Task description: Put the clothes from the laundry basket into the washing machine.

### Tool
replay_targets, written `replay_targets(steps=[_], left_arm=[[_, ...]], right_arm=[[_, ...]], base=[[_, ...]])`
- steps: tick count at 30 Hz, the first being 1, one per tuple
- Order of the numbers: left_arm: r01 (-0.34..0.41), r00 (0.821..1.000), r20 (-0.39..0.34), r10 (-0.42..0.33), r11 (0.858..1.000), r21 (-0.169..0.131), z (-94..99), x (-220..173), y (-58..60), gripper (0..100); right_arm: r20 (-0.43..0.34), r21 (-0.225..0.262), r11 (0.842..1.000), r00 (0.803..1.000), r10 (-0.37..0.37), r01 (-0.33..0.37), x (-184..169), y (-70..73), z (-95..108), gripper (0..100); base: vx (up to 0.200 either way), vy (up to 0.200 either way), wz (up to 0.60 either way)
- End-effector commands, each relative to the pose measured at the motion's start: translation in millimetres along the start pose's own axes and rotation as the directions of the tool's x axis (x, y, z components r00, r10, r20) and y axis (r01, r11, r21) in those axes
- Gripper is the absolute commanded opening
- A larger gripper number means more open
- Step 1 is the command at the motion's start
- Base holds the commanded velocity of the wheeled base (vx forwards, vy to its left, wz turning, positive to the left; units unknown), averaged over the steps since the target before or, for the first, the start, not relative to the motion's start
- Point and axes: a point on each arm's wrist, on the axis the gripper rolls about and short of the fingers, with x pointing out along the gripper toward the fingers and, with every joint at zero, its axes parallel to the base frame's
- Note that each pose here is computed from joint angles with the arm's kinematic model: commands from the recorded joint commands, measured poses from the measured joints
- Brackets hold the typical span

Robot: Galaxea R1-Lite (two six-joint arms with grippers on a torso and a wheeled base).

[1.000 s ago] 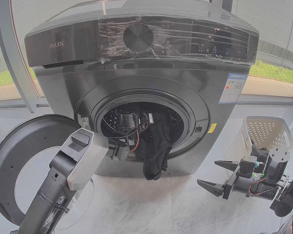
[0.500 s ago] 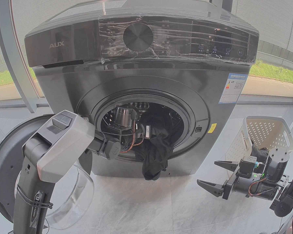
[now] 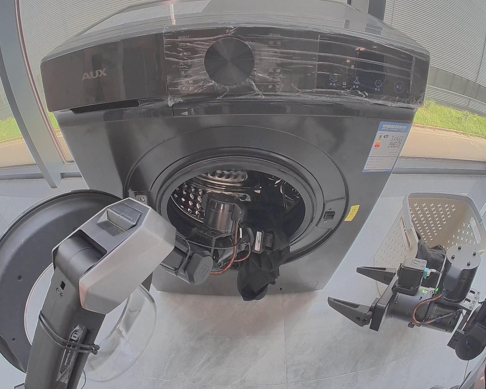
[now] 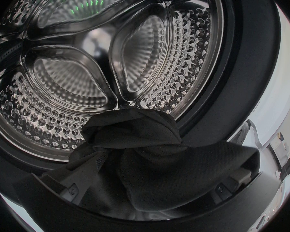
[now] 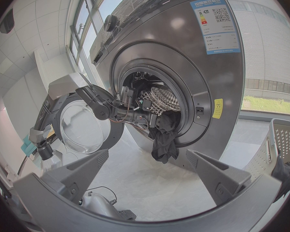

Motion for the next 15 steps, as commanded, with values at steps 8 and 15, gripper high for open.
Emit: replay_targets(steps=[8,15], left_arm=[[-0.028,0.999,-0.026,0.028,1.0,0.013,-39.3,34,4.7,0],[-0.157,0.958,0.235,0.162,0.987,-0.042,24.2,43,28.7,0]], right_arm=[[0.0,0.0,1.0,1.0,0.003,-0.003,0,0.3,0,100],[0.001,-0.002,1.0,1.0,0.006,-0.006,1,0.9,0,100]], base=[[0.0,0.0,0.0],[0.0,0.0,0.0]])
